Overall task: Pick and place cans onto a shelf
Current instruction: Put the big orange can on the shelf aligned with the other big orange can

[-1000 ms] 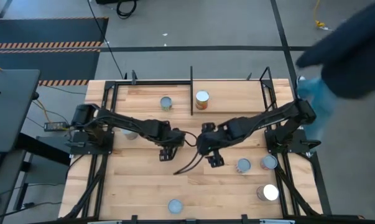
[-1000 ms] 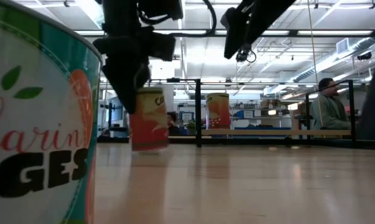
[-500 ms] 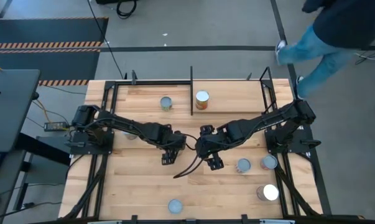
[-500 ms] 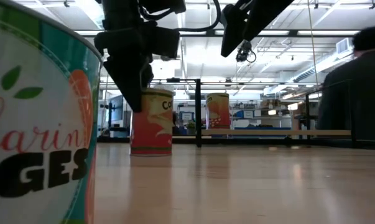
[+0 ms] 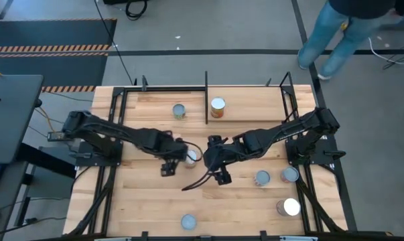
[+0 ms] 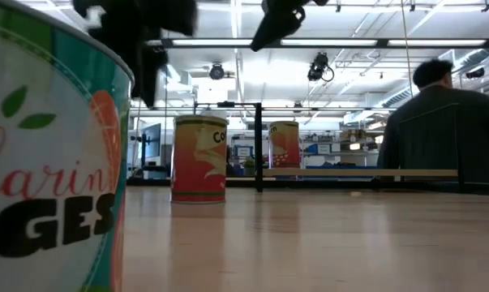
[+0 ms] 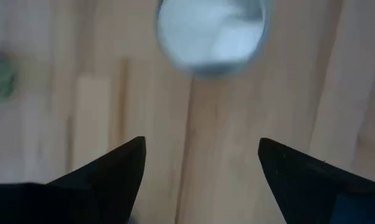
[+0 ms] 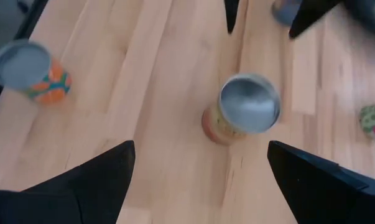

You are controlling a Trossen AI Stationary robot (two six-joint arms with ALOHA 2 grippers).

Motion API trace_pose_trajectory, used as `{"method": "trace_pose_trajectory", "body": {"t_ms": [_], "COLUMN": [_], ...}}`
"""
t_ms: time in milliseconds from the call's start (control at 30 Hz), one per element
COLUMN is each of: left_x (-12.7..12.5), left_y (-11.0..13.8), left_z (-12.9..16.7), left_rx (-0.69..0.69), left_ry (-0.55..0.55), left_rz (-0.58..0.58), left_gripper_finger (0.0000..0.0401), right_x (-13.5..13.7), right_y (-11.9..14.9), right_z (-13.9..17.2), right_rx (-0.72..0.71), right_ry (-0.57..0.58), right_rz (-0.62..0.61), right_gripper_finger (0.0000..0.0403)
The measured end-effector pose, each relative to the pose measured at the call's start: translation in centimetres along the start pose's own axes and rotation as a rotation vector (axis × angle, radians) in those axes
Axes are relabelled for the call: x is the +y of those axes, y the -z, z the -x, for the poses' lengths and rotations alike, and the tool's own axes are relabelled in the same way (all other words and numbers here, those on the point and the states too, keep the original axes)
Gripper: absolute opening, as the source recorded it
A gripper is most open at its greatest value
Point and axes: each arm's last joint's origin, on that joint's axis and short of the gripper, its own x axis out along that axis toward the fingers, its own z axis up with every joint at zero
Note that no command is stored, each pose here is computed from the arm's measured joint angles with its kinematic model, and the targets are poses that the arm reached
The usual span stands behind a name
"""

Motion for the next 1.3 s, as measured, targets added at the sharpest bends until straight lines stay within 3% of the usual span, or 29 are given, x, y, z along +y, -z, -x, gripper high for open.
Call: {"method": "trace_pose_trajectory", "body": {"t_ms": [100,333,567,800,1000,1300], "left_x": [0.3,1.3,2.0,1.8,1.6,1.5], "left_y": [1.9,6.3,9.6,10.2,9.8,9.4], "left_z": [2.8,8.6,12.2,12.8,12.6,12.5], "left_rx": [-0.019,-0.174,-0.361,-0.464,-0.487,-0.512], "left_ry": [-0.027,-0.044,-0.013,-0.062,-0.079,-0.111], "left_rz": [0.028,0.154,0.332,0.391,0.422,0.451], "left_gripper_finger": [0.0318,0.0318,0.0318,0.0318,0.0318,0.0318], "right_x": [-0.3,-0.7,-3.0,-4.6,-4.9,-5.6], "right_y": [-0.6,-0.6,-0.1,-0.4,1.0,1.6], "right_z": [-0.9,-6.2,-8.8,-10.1,-12.5,-12.7], "right_rx": [-0.048,-0.076,-0.064,-0.128,-0.055,-0.008], "right_ry": [0.031,0.07,0.146,0.076,0.052,0.028], "right_rz": [-0.015,-0.068,-0.135,-0.176,-0.179,-0.191], "right_gripper_finger": [0.0375,0.0375,0.0389,0.0396,0.0399,0.0395]}}
